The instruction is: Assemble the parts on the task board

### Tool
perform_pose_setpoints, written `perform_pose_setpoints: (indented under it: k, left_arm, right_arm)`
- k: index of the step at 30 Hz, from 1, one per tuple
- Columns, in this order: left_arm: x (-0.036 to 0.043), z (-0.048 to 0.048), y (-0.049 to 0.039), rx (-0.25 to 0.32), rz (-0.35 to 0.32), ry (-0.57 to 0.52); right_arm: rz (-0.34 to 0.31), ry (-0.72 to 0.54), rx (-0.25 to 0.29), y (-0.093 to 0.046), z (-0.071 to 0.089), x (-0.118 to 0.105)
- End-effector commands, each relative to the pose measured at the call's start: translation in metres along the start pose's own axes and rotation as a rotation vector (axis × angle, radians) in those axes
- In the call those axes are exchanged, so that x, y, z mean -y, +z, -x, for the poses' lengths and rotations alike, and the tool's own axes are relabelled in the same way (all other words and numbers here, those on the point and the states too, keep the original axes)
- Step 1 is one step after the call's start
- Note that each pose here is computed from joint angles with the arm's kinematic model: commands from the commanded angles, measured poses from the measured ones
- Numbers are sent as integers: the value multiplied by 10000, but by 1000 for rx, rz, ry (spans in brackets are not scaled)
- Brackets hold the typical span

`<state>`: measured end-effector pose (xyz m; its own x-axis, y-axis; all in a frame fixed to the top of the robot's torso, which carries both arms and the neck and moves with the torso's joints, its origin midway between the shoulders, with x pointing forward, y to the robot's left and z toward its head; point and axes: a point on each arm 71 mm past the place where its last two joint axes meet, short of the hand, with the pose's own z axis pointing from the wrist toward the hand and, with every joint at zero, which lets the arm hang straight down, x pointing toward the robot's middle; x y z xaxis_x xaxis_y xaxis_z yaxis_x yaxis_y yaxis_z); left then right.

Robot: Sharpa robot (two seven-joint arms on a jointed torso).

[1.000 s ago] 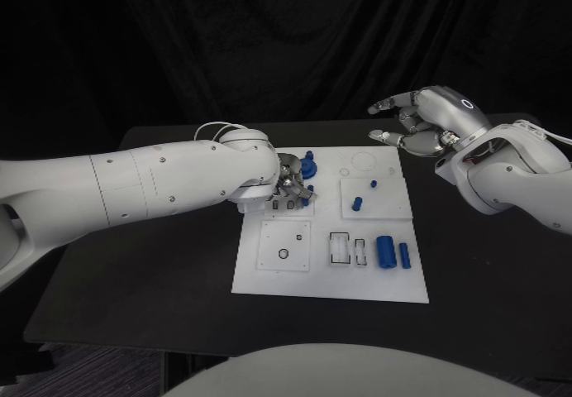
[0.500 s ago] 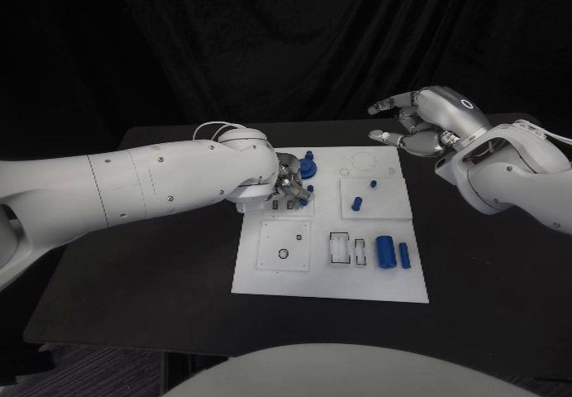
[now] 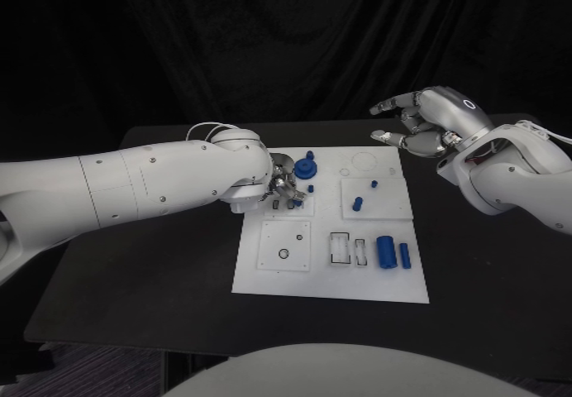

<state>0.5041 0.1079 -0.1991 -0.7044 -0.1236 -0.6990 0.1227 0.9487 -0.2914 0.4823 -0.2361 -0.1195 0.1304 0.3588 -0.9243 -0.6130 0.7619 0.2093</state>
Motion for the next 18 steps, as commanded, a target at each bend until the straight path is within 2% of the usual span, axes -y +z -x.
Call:
perform_pose_setpoints:
  k: [1,18]
  left_arm:
    - [2,-12,-5,4,-5,-5]
    - [-99,3,-50,27,6,-28]
  right_arm:
    - [-16,-2,-1,2,8,12]
    - [-20,-1,-8,4,2,17]
